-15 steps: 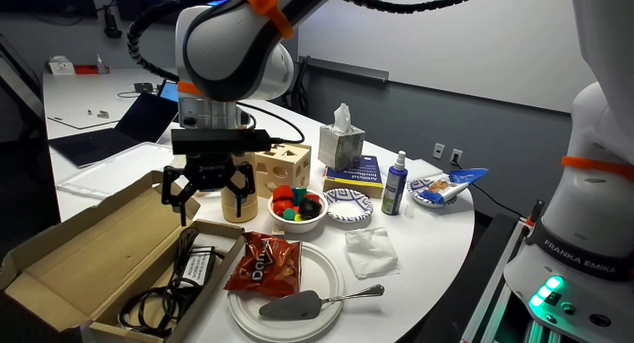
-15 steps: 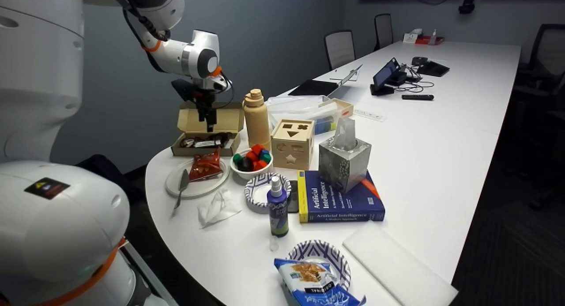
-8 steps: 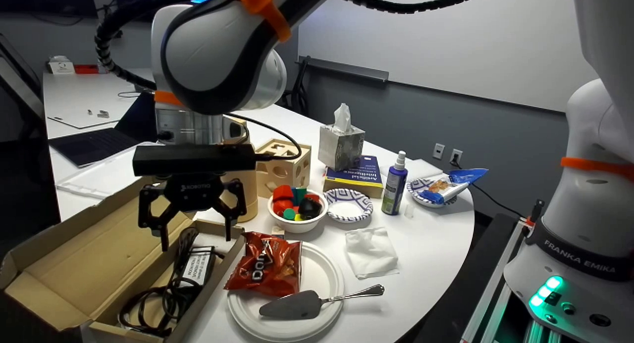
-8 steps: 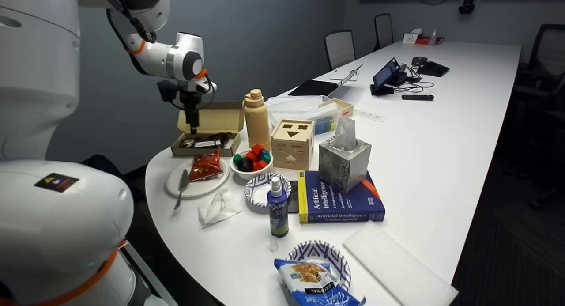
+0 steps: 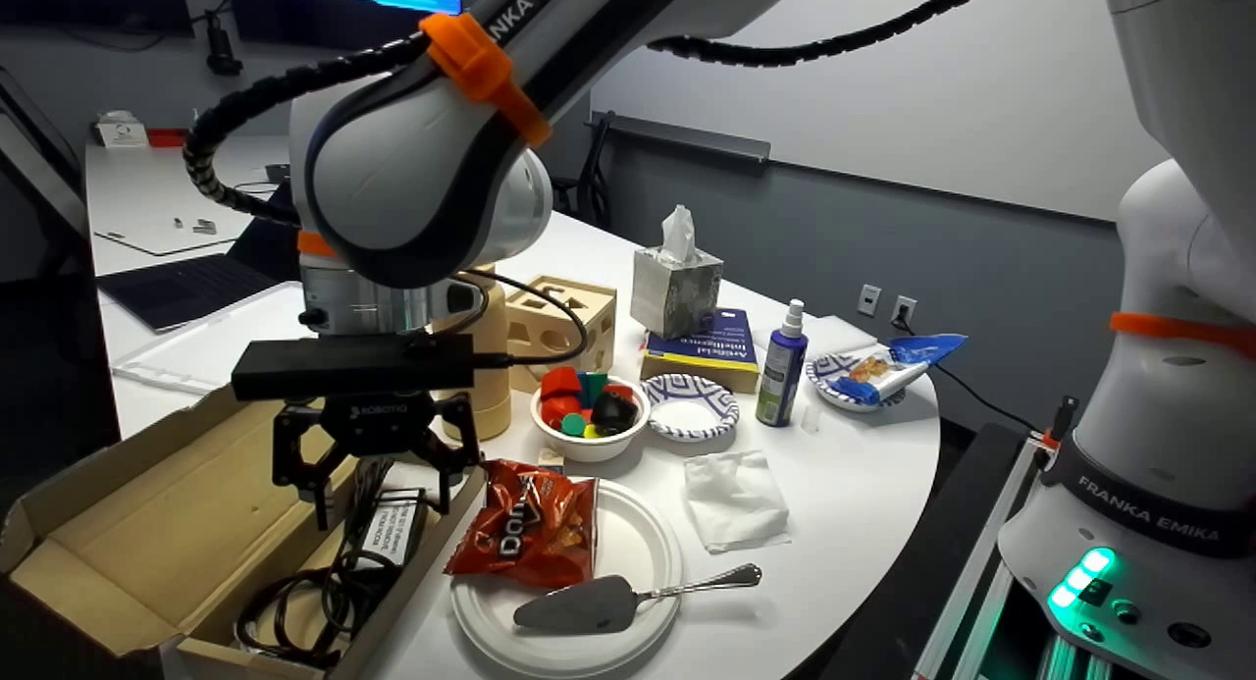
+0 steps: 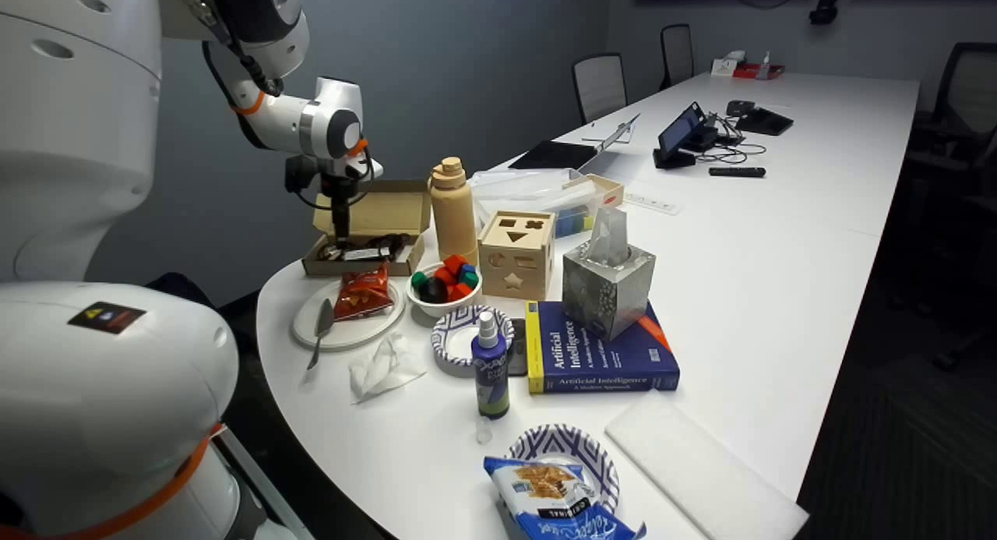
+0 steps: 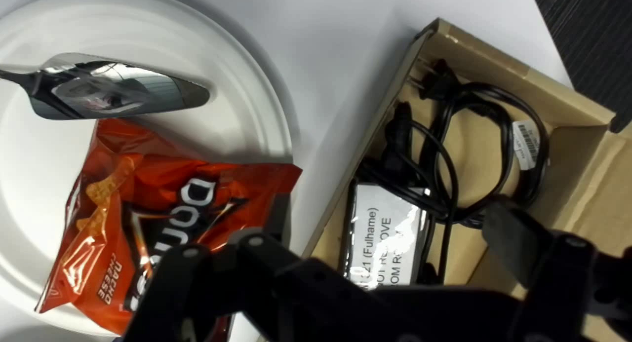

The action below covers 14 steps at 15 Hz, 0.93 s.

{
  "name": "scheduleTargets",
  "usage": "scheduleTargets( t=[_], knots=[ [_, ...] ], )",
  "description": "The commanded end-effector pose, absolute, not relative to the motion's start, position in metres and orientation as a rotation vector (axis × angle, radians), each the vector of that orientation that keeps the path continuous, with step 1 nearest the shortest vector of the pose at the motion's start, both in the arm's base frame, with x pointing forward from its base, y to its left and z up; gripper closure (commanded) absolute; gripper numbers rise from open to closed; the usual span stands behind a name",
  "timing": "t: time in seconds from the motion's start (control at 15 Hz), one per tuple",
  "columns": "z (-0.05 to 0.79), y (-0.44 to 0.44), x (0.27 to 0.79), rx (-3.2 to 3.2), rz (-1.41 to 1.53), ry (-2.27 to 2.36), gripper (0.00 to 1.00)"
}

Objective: Remove the black cable from the box

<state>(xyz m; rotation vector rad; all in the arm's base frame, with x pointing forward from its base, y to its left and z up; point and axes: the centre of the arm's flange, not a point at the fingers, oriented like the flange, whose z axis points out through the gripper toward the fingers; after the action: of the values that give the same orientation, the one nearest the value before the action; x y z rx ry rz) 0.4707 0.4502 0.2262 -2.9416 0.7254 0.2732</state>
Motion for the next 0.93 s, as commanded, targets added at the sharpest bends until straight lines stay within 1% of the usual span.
scheduleTargets(
  t=[0.0, 0.4, 0.87],
  knots=[
    [0.215, 0.466, 0.486, -2.922, 0.264, 0.793, 0.0],
    [0.199, 0.468, 0.497, -2.933, 0.297, 0.831, 0.0],
    [0.191, 0.473, 0.509, -2.931, 0.269, 0.852, 0.0]
  ],
)
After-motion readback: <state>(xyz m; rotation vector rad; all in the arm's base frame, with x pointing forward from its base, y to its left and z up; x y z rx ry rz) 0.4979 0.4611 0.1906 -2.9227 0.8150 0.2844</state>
